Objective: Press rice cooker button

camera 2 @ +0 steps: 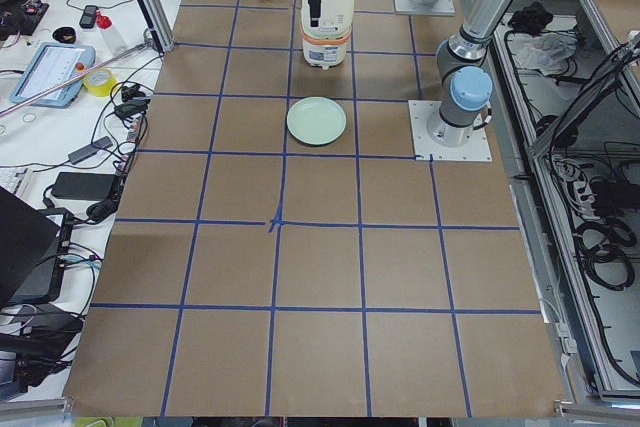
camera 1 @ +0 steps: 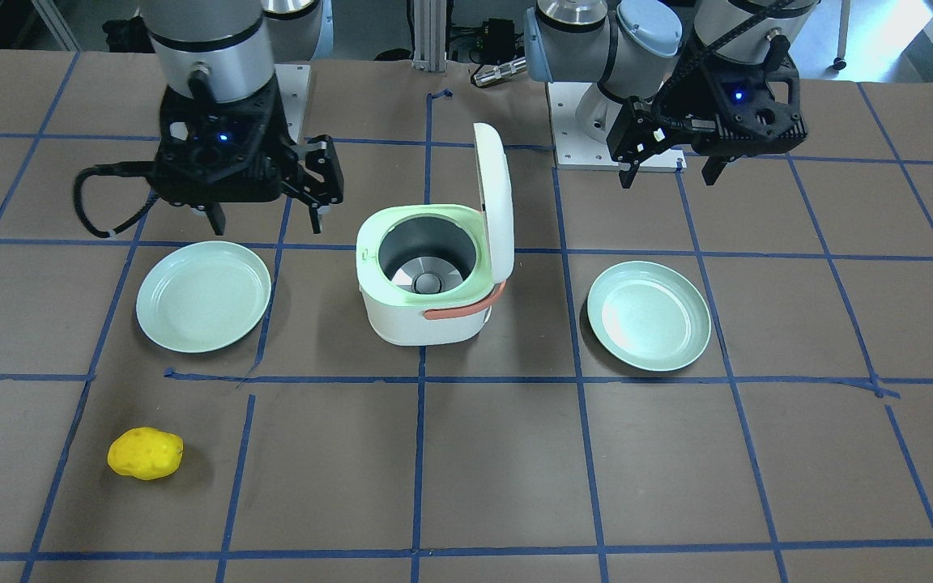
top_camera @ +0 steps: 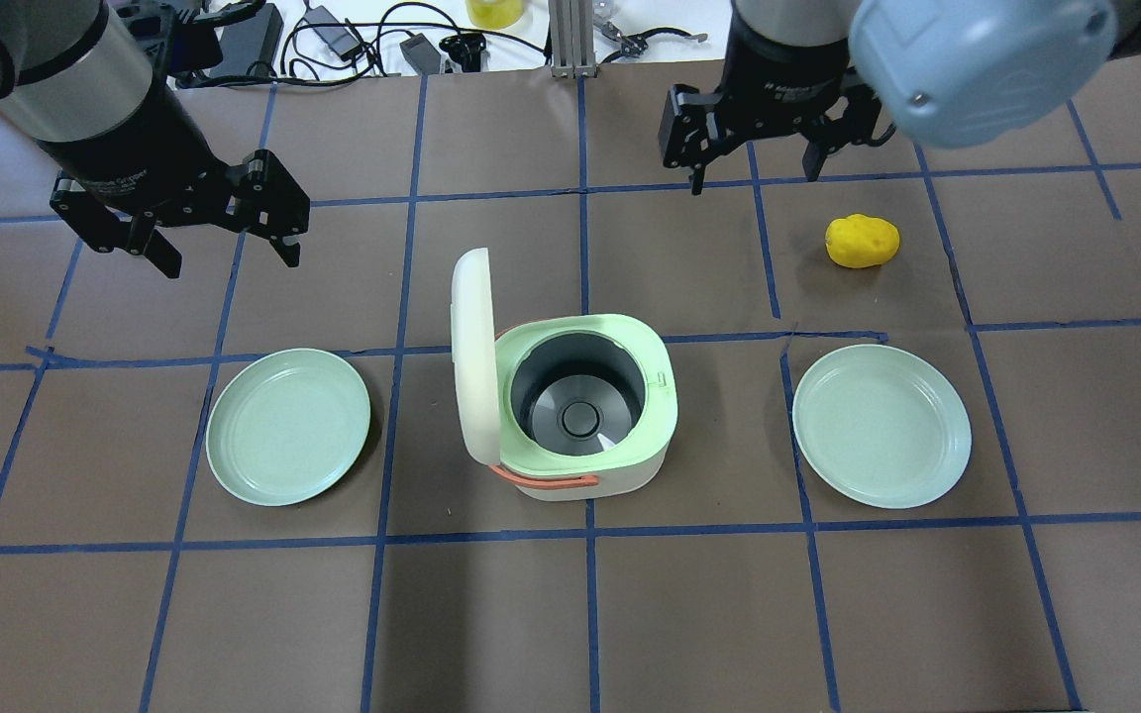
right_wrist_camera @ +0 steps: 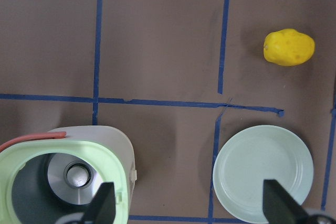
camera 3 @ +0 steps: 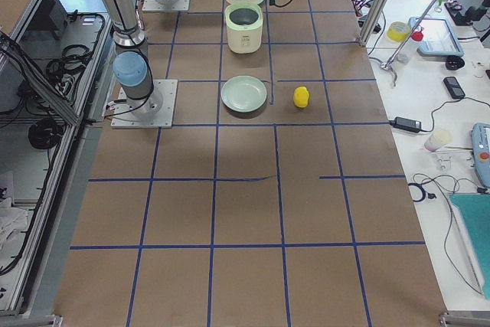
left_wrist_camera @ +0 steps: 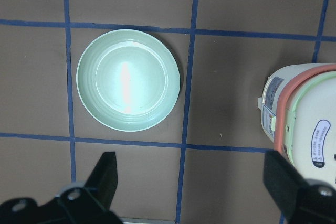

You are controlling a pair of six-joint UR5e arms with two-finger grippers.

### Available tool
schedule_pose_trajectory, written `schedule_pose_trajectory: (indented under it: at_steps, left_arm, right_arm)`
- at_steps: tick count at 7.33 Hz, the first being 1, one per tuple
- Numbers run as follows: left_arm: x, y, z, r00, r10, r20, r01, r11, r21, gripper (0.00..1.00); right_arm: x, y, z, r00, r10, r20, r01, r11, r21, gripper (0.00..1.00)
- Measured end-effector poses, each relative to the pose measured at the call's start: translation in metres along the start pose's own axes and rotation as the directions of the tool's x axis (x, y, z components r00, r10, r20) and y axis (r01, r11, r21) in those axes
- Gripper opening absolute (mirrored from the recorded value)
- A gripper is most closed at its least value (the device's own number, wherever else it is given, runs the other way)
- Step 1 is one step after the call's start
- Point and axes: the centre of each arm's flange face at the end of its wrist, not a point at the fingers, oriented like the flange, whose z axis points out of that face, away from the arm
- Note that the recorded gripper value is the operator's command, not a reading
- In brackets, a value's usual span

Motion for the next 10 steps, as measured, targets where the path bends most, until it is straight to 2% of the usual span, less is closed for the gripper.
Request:
schedule_pose_trajectory:
  at_steps: [2, 4, 7, 10]
  left_arm:
    - [0.0, 0.0, 0.0, 1.0, 0.0, 0.0, 0.0, 1.0, 0.0, 1.0]
    - [0.0, 0.0, 0.0, 1.0, 0.0, 0.0, 0.0, 1.0, 0.0, 1.0]
    - [0.0, 0.0, 0.0, 1.0, 0.001, 0.0, -0.001, 1.0, 0.0, 1.0]
    - [0.0, 0.0, 0.0, 1.0, 0.0, 0.0, 0.0, 1.0, 0.0, 1.0]
  right_arm:
    - [0.038, -0.015, -0.014, 1.0, 0.022, 0.017, -0.023, 0.999, 0.025, 1.0]
    - [0.065, -0.023, -0.017, 0.998, 0.044, 0.055, -0.046, 0.998, 0.03, 1.0]
    - [0.072, -0.021, -0.011, 0.998, -0.023, 0.051, 0.022, 1.0, 0.02, 1.0]
    - [0.072, -0.016, -0.013, 0.999, -0.041, 0.034, 0.04, 0.999, 0.031, 1.0]
